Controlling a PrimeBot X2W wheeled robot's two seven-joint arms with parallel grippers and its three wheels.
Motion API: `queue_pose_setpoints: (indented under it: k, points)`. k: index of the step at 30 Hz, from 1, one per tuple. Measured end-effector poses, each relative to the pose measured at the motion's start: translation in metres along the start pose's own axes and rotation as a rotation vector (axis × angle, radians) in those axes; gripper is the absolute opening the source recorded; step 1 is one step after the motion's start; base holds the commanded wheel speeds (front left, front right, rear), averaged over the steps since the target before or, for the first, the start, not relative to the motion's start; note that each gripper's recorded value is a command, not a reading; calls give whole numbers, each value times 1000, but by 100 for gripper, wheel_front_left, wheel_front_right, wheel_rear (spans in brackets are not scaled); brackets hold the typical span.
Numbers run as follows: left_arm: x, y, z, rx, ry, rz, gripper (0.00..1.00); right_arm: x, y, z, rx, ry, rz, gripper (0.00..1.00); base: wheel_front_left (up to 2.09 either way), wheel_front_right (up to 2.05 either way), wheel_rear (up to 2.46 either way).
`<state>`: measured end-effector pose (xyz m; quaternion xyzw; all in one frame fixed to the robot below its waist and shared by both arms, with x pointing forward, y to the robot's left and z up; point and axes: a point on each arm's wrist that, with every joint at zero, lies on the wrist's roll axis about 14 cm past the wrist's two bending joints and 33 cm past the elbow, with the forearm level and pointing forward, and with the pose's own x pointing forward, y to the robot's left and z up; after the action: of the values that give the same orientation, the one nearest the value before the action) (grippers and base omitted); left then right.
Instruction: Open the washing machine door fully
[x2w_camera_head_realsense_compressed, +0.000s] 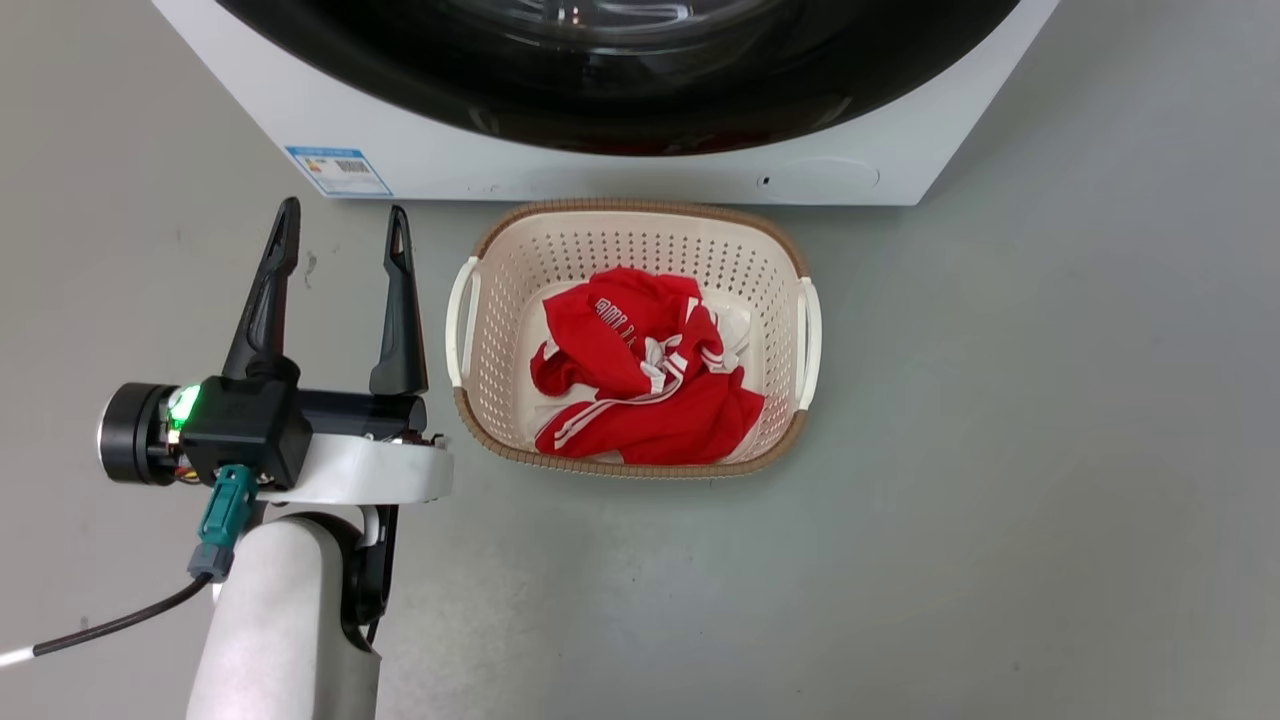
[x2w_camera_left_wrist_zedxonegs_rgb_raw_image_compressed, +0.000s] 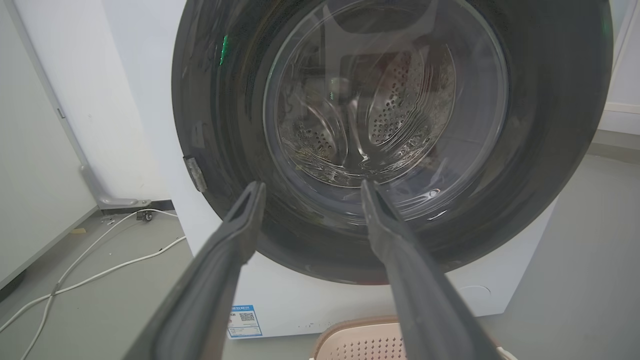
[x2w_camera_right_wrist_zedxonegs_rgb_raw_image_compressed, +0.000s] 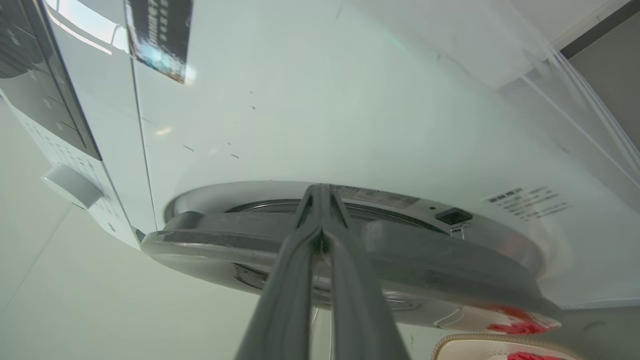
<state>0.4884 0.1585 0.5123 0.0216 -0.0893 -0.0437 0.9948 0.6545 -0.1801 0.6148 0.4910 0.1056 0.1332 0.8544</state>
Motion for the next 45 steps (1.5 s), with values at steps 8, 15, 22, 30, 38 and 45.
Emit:
queue_pose_setpoints:
  k: [8,15,22,30,38,45]
  points:
    - [9,-1,-12,0,11,-9,100,33,-2,-33,-111,168,-44,0,0,0,0]
    - [11,3,-22,2,28,0,100,48,-11,-54,-133,252,-72,0,0,0,0]
    - [11,1,-23,-3,32,-1,100,43,1,-81,-65,398,-18,0,0,0,0]
    - [9,-2,-6,-9,2,-5,100,10,13,-107,9,549,49,0,0,0,0]
    - [-4,-3,14,-13,-22,-2,100,-32,34,-143,51,695,133,0,0,0,0]
    - [-23,-5,26,-21,-23,-1,100,-72,56,-183,60,821,211,0,0,0,0]
